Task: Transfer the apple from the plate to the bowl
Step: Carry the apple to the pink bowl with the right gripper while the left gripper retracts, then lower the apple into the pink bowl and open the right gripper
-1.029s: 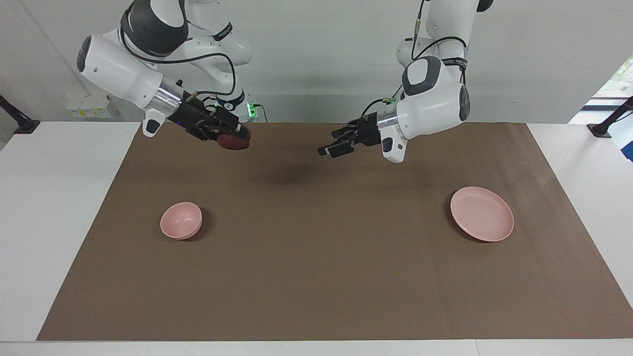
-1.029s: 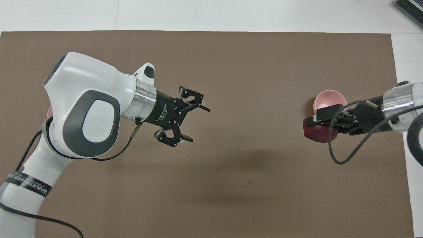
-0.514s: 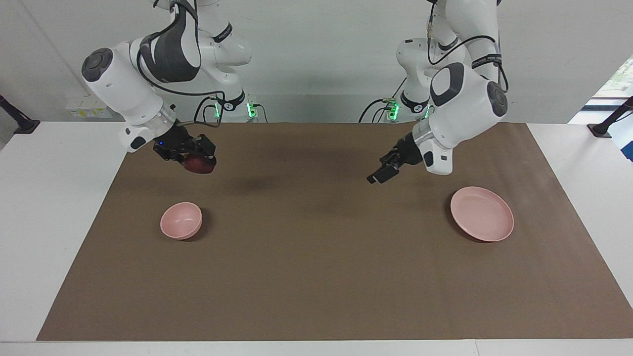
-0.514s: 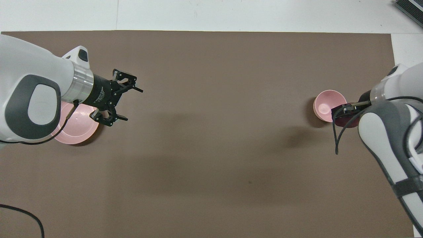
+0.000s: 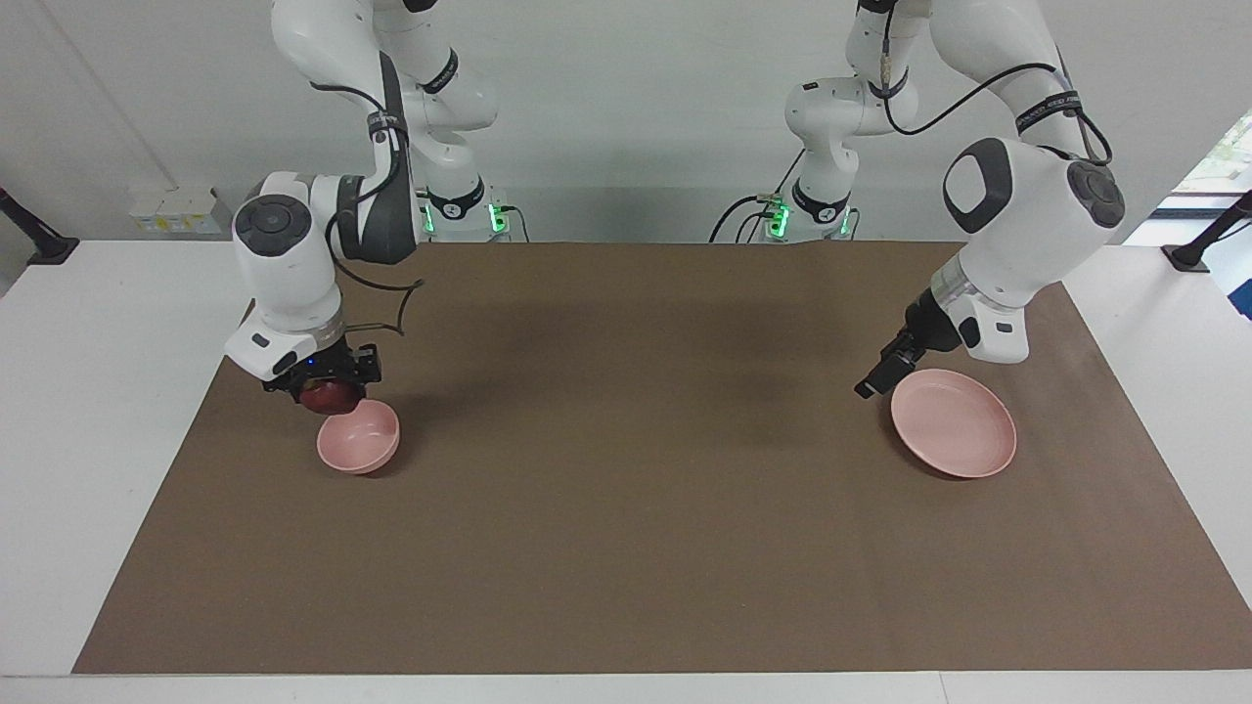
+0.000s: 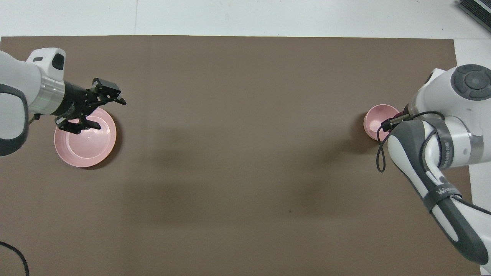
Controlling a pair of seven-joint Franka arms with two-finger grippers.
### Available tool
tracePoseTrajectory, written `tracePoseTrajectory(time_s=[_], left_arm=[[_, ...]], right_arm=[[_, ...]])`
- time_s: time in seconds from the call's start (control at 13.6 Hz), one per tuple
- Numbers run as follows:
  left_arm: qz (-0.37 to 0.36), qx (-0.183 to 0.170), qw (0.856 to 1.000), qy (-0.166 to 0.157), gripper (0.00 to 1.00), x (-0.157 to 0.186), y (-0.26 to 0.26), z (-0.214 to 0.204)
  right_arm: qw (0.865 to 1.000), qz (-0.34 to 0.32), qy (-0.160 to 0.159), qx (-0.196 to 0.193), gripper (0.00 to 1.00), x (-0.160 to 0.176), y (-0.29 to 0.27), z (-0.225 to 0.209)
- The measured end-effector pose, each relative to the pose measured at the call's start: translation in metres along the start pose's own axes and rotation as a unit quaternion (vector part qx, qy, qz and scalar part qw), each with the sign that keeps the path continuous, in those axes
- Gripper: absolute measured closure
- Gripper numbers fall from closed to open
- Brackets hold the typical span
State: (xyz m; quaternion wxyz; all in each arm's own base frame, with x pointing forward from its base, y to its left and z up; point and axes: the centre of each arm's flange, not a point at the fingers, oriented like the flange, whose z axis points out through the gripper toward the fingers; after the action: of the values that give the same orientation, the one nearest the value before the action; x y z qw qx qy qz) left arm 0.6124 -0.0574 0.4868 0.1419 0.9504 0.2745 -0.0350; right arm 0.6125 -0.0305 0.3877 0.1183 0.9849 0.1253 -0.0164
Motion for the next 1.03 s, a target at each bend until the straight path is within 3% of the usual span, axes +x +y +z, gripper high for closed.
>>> tracePoseTrajectory(time_s=[0.22, 0.51, 0.73, 1.03], left_arm=[[0.107, 0.02, 0.994, 0.026, 0.0, 0.011, -0.009, -0.016], [0.247, 0.056, 0.967, 0.04, 0.0, 0.013, -0.009, -0.022], [0.344, 0.108, 0.931, 0.058, 0.0, 0.015, -0.008, -0.034], [0.43, 0.143, 0.888, 0.082, 0.0, 0.002, 0.0, -0.072]], right_arm=[[1.0, -0.004, -0.011, 0.001, 0.11, 0.003, -0.003, 0.015], [1.0, 0.0, -0.018, 0.003, 0.11, 0.004, -0.007, 0.025], [1.0, 0.011, -0.019, 0.005, 0.11, 0.008, -0.012, 0.036], [0.999, 0.024, -0.022, 0.007, 0.11, 0.011, -0.016, 0.051]])
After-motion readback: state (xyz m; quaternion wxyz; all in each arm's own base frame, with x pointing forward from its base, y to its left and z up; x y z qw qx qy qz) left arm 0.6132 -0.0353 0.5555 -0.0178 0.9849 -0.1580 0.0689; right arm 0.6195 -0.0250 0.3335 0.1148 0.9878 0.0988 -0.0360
